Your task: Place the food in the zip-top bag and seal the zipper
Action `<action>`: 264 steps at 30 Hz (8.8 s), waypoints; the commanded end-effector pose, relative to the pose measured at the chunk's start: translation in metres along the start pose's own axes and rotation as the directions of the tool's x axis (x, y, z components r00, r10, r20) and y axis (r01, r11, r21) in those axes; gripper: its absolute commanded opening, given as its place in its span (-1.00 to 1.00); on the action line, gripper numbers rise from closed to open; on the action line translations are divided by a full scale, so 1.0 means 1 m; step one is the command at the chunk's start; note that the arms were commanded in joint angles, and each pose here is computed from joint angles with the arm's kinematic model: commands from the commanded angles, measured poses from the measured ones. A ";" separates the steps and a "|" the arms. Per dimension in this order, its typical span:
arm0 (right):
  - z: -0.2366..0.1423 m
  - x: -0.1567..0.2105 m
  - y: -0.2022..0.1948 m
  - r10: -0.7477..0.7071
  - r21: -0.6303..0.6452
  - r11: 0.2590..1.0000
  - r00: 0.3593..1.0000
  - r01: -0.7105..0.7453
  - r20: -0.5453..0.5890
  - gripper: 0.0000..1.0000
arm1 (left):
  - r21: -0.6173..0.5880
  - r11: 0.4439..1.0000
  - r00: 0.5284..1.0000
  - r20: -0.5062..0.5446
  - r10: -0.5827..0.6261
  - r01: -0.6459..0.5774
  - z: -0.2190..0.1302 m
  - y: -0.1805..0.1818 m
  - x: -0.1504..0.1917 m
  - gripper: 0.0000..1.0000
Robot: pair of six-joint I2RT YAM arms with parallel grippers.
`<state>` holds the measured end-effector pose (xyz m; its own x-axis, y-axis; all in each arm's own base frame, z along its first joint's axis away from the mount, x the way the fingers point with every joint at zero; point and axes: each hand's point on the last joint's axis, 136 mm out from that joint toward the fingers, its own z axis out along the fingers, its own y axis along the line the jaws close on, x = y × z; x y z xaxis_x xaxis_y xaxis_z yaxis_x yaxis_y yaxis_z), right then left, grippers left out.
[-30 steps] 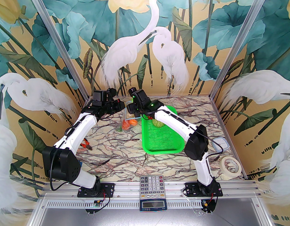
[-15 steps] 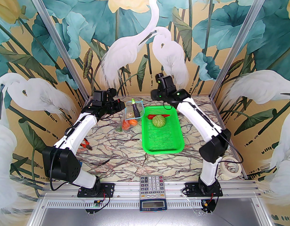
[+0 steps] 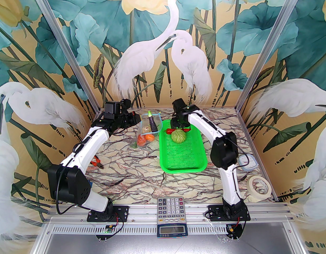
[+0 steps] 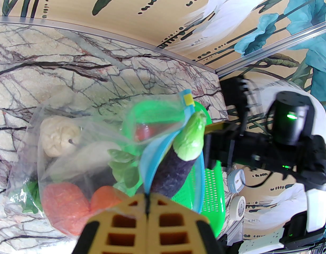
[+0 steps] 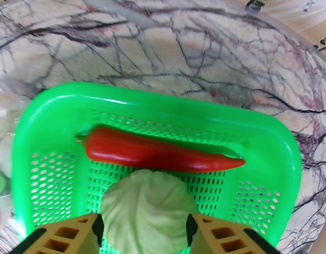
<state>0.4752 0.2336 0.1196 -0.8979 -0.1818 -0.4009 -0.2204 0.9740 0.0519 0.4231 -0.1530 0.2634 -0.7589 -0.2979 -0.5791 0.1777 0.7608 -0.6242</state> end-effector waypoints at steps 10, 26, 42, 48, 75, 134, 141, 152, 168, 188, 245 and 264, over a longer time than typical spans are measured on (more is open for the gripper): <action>0.020 0.029 0.004 0.000 -0.057 0.998 0.992 -0.007 -0.122 0.16 | -0.004 1.000 1.000 0.005 0.027 -0.027 -0.008 -0.004 0.000 -1.00; -0.050 0.113 0.027 -0.051 -0.283 0.958 0.953 -0.038 -0.299 0.08 | -0.007 1.000 1.000 -0.004 0.023 -0.023 -0.008 -0.002 0.002 -1.00; -0.149 0.002 0.096 0.219 -0.678 0.724 0.974 -0.127 0.052 -0.08 | -0.004 1.000 1.000 0.005 0.012 -0.012 -0.009 -0.003 0.001 -1.00; -0.129 -0.011 0.109 0.184 -0.649 0.752 0.982 -0.115 0.039 -0.15 | 0.000 1.000 1.000 0.013 0.007 -0.007 -0.010 -0.004 0.000 -1.00; -0.188 -0.084 0.163 0.104 -0.654 0.748 0.953 0.114 0.284 -1.00 | -0.156 0.984 0.983 0.146 0.110 -0.087 -0.078 -0.018 -0.048 -1.00; 0.020 0.056 0.026 0.087 -0.327 0.928 0.958 -0.178 -0.274 0.22 | -0.070 0.995 0.995 0.068 0.075 -0.070 -0.062 0.003 0.019 -0.99; -0.012 0.083 0.038 0.083 -0.412 0.886 0.946 -0.214 -0.314 0.27 | -0.066 0.995 0.995 0.058 0.079 -0.075 -0.059 0.004 0.019 -0.99; -0.045 0.074 0.024 0.109 -0.370 0.914 0.980 -0.166 -0.169 0.25 | -0.050 0.996 0.996 0.055 0.073 -0.070 -0.052 0.003 0.015 -0.99; -0.036 0.065 0.032 0.072 -0.334 0.937 0.992 -0.102 -0.102 0.57 | -0.082 0.994 0.995 0.069 0.075 -0.069 -0.055 0.008 0.014 -0.82; -0.002 0.123 0.038 0.020 -0.200 0.978 0.974 -0.066 -0.225 0.99 | -0.082 0.994 0.995 0.066 0.073 -0.067 -0.052 0.008 0.011 -0.66; 0.014 0.140 0.039 0.011 -0.210 0.974 0.951 -0.080 -0.310 0.72 | -0.272 0.763 0.789 -0.403 0.463 -0.587 0.055 -0.045 0.078 -0.33; 0.018 0.136 0.033 0.007 -0.222 0.971 0.945 -0.084 -0.327 0.71 | -0.350 0.703 0.771 -0.441 0.459 -0.619 0.060 -0.032 0.067 -0.92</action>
<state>0.3600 0.2454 0.0683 -0.9721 -0.1891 -0.1389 -0.2230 0.9285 0.2969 0.4028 -0.2393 0.2078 -0.7758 0.3670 -0.5133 0.3943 0.9170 0.0598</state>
